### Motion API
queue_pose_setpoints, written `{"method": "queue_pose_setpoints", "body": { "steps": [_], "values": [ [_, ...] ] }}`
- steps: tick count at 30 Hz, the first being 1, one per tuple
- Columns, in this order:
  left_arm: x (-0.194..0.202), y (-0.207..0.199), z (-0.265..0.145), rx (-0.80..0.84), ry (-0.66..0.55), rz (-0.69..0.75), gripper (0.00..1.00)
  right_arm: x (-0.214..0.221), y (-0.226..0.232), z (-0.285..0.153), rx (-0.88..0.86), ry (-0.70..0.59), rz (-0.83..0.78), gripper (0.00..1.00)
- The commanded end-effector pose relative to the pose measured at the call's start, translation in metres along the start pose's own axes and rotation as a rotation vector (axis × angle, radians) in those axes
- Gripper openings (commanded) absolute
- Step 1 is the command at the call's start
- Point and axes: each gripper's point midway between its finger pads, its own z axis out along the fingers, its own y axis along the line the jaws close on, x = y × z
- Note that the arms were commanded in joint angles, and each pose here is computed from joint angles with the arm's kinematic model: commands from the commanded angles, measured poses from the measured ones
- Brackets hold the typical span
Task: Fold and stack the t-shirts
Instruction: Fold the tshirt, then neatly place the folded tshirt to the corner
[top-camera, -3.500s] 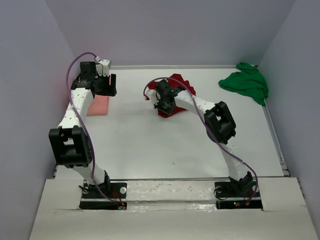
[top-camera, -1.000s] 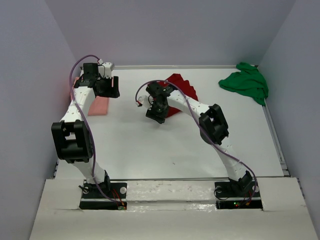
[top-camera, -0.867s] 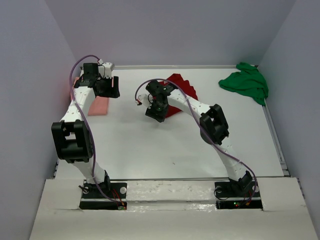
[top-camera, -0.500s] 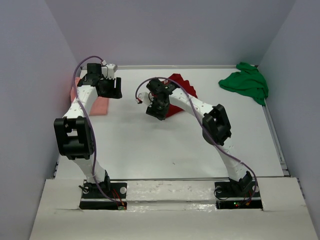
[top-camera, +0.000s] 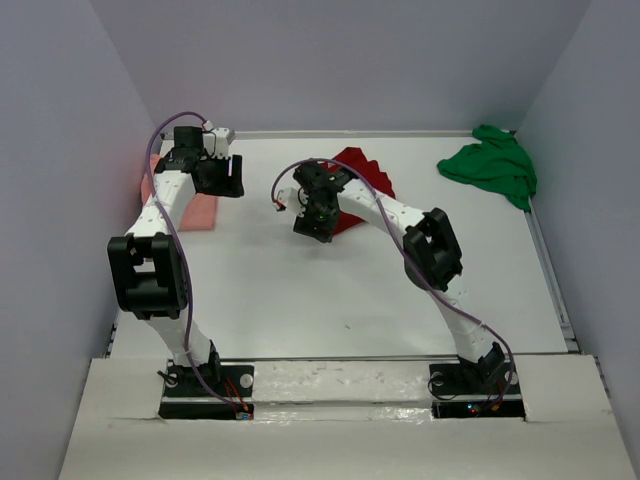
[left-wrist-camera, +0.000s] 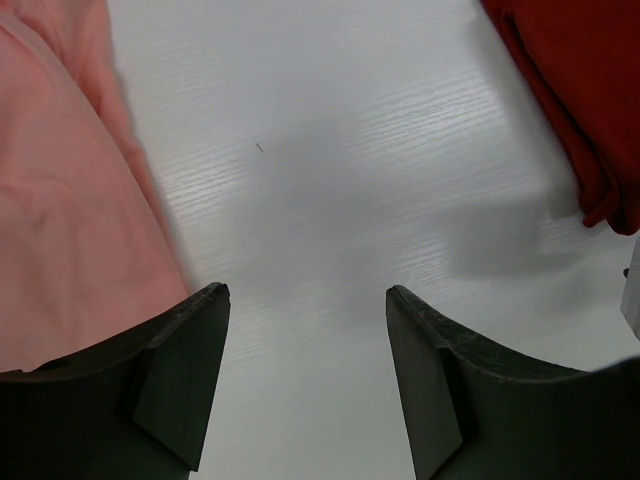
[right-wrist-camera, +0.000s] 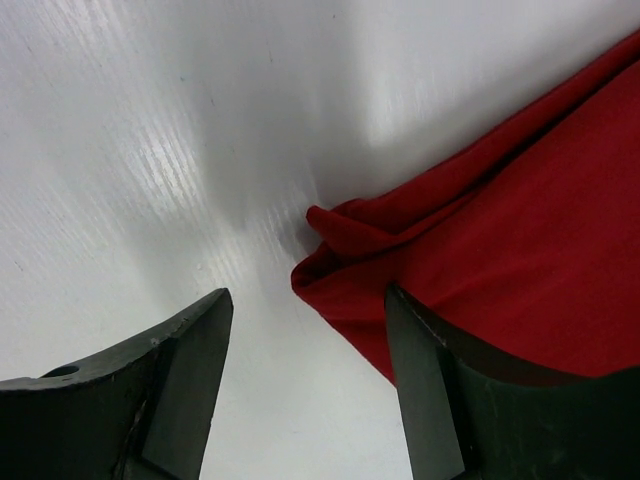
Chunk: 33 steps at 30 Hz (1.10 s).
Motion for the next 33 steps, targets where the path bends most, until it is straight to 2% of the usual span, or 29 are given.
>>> {"method": "queue_pose_setpoints", "body": {
  "steps": [1,15,22,24,25,26,28,30,33],
  "values": [
    [-0.014,-0.004,-0.008,0.007,-0.038,0.025,0.73,-0.013,-0.010,0.002,0.051,-0.039,-0.038,0.70],
    [-0.009,-0.004,-0.002,0.015,-0.015,0.022,0.73,0.002,-0.020,0.042,0.106,0.017,-0.074,0.70],
    [-0.010,-0.004,0.000,0.018,-0.012,0.023,0.73,0.008,-0.023,0.048,0.107,0.027,-0.058,0.59],
    [-0.010,-0.008,0.002,0.039,-0.007,0.021,0.73,0.010,-0.026,0.045,0.103,0.021,-0.039,0.52],
    [-0.011,-0.006,0.001,0.033,-0.008,0.020,0.73,0.008,-0.026,0.043,0.106,0.014,-0.033,0.41],
    [-0.011,-0.006,0.001,0.032,-0.008,0.020,0.73,0.009,-0.025,0.043,0.104,0.017,-0.034,0.37],
    [-0.012,-0.014,0.002,0.044,-0.007,0.034,0.73,0.010,-0.027,0.041,0.112,0.019,-0.032,0.21],
    [-0.010,-0.022,0.005,0.061,-0.001,0.043,0.73,0.014,-0.031,0.039,0.120,0.026,-0.021,0.03],
    [-0.006,-0.036,0.009,0.142,0.010,0.032,0.73,0.014,-0.037,0.032,0.135,0.019,-0.003,0.00]
  ]
}}
